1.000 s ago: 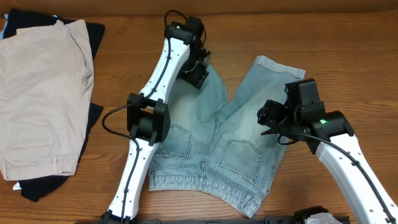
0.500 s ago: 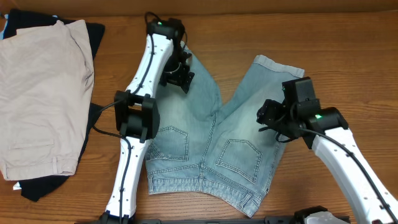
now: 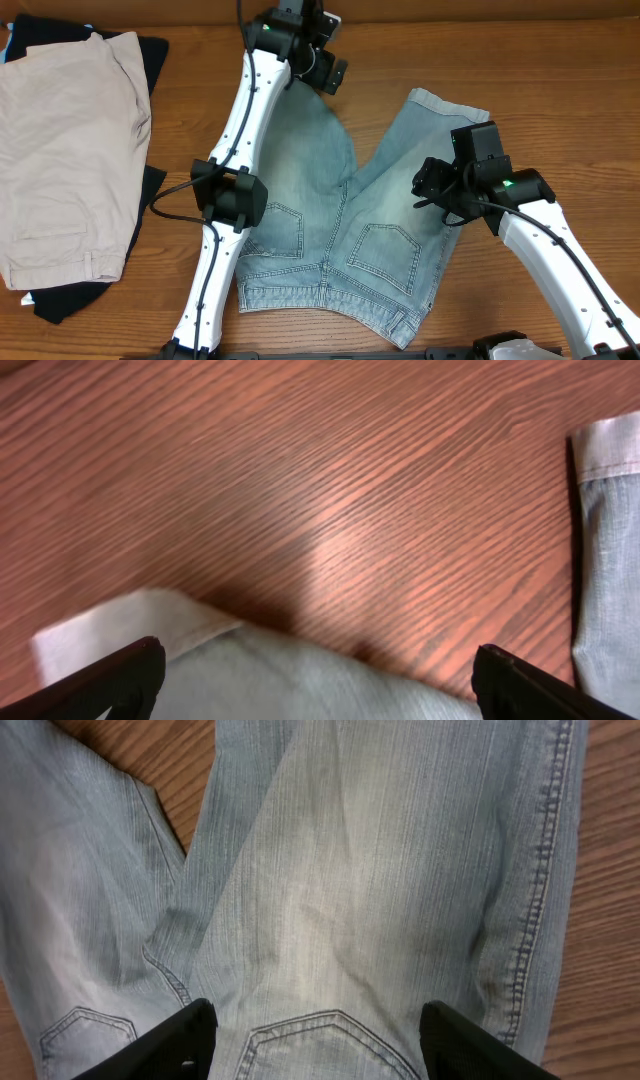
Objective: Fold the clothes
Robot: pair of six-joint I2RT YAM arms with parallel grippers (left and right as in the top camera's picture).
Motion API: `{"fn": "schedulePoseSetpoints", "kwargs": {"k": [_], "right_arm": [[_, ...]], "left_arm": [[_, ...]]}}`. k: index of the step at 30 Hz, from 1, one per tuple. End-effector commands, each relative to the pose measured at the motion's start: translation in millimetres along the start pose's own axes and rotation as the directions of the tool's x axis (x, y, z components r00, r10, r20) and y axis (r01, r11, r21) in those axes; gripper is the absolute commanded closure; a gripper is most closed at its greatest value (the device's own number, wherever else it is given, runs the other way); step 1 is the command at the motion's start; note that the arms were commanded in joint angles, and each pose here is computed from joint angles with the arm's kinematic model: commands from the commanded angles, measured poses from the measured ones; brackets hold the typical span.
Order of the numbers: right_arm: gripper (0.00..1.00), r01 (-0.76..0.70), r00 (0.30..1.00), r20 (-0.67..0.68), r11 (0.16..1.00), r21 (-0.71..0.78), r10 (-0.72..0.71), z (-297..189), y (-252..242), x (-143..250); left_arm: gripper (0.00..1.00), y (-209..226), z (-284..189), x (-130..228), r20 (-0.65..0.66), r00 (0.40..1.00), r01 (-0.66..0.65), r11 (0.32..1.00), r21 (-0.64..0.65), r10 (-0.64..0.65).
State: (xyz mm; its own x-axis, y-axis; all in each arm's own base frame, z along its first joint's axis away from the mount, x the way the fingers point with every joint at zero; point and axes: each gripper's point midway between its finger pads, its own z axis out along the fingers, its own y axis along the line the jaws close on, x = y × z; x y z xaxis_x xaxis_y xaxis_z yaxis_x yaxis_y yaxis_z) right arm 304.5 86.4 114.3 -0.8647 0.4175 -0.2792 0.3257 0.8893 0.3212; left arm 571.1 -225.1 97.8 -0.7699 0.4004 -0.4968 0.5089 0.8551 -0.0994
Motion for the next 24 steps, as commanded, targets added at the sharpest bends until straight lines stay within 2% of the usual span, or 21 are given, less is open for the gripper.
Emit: {"fn": "schedulePoseSetpoints", "kwargs": {"k": [1, 8, 13, 18, 24], "right_arm": [[0.31, 0.005, 0.999, 0.036, 1.000, -0.008, -0.005, -5, 4, -10], [0.31, 0.005, 0.999, 0.035, 1.000, -0.007, -0.005, -5, 4, -10], [0.31, 0.005, 0.999, 0.035, 1.000, -0.007, -0.005, -5, 4, -10], [0.31, 0.005, 0.999, 0.034, 1.000, -0.006, -0.004, -5, 4, -10], [0.31, 0.005, 0.999, 0.034, 1.000, -0.006, -0.005, -5, 4, -10]], "left_arm": [[0.00, -1, 19, 11, -0.033, 0.996, -0.083, 0.996, 0.017, 0.083], [0.00, -9, 36, 28, -0.109, 0.973, -0.205, 0.979, -0.013, 0.203], [0.00, -14, 44, 46, -0.178, 0.958, -0.232, 0.973, -0.014, 0.226], [0.04, -12, 47, 61, -0.239, 0.946, -0.231, 0.973, -0.019, 0.220], [0.12, -14, 45, 77, -0.295, 0.948, -0.136, 0.990, -0.027, 0.122]]}}
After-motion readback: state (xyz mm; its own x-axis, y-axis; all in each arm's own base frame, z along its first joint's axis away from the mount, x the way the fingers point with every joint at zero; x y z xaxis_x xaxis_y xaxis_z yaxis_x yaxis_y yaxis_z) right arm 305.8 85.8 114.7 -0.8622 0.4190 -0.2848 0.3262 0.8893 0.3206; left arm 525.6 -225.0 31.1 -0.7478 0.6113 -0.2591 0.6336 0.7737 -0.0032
